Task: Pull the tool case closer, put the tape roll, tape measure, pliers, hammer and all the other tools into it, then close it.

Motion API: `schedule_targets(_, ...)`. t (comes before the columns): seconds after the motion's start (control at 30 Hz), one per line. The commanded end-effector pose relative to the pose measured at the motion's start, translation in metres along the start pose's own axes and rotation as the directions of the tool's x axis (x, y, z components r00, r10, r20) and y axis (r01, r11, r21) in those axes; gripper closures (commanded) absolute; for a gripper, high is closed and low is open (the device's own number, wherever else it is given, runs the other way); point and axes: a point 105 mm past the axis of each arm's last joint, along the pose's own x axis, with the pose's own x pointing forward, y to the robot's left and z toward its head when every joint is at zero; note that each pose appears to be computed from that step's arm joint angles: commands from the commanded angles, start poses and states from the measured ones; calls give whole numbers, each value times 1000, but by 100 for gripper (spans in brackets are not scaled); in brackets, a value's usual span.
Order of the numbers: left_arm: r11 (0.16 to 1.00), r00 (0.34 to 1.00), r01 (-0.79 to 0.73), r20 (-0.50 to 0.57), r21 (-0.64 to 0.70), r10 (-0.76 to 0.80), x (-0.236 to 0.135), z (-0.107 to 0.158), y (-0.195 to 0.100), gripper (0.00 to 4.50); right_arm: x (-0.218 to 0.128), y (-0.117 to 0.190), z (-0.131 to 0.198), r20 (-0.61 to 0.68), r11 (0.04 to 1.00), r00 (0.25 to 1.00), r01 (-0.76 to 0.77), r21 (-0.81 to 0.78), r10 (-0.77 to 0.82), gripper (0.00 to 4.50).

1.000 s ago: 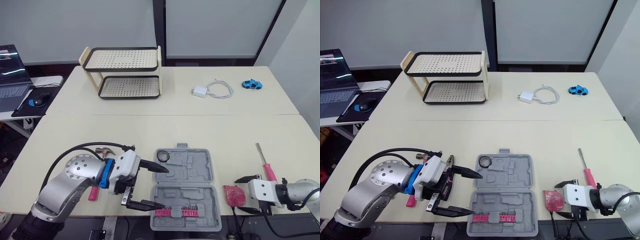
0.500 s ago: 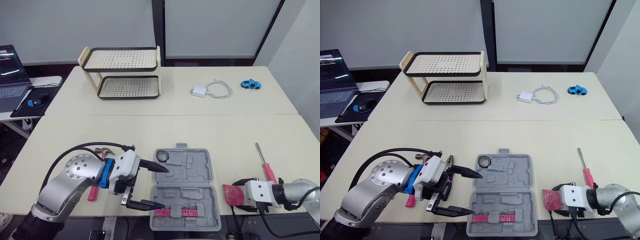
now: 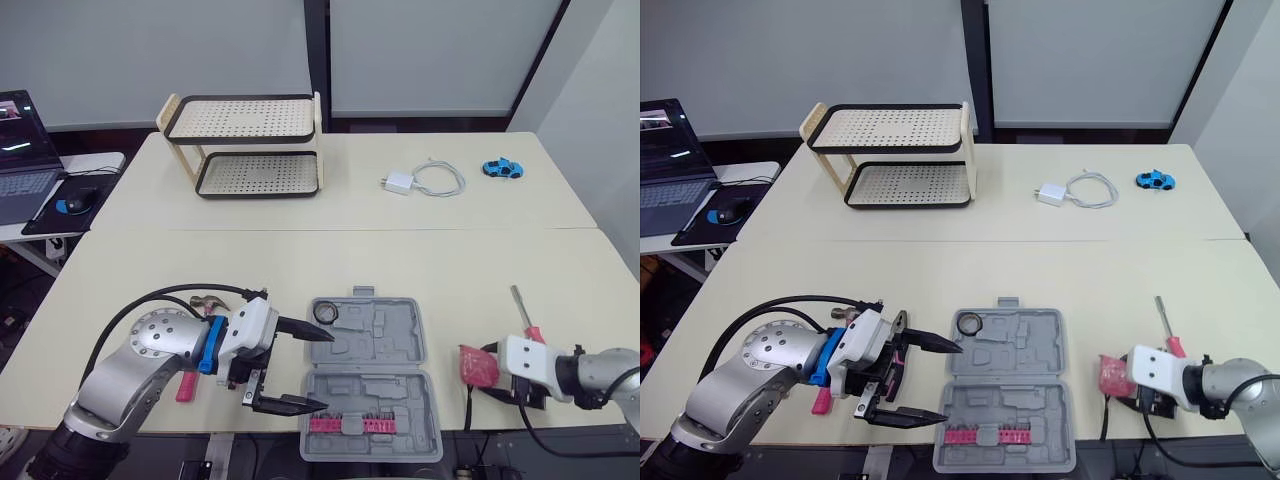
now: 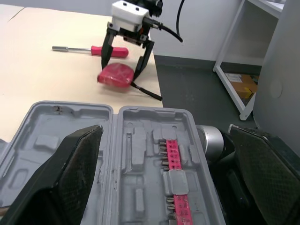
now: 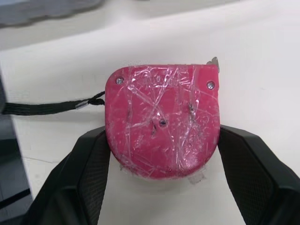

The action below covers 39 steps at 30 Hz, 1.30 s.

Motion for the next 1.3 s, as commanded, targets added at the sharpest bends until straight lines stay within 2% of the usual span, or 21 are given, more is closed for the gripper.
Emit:
schedule_targets(0.03,998,998,-61,-7,27,62,-10,3,8,0,-14,-10,35,-4,999,1000,1,-44,-2,130)
schedule_targets(0.23,991,991,-132,-24,16,132,-19,-1,21,0,-17,-22,75,-65,992,996,-70,-105,63,130)
schedule_targets(0.53,975,969,-217,-108,46,221,-28,-13,42,0,21,-45,120,-98,970,988,-138,-198,121,130)
schedule_targets(0.87,970,964,-231,-114,77,239,-23,-15,45,0,59,-51,132,-175,938,973,-195,-286,149,130)
schedule_targets(1.3,972,970,-215,-95,93,224,-14,-9,41,0,77,-52,136,-186,935,971,-198,-295,147,130)
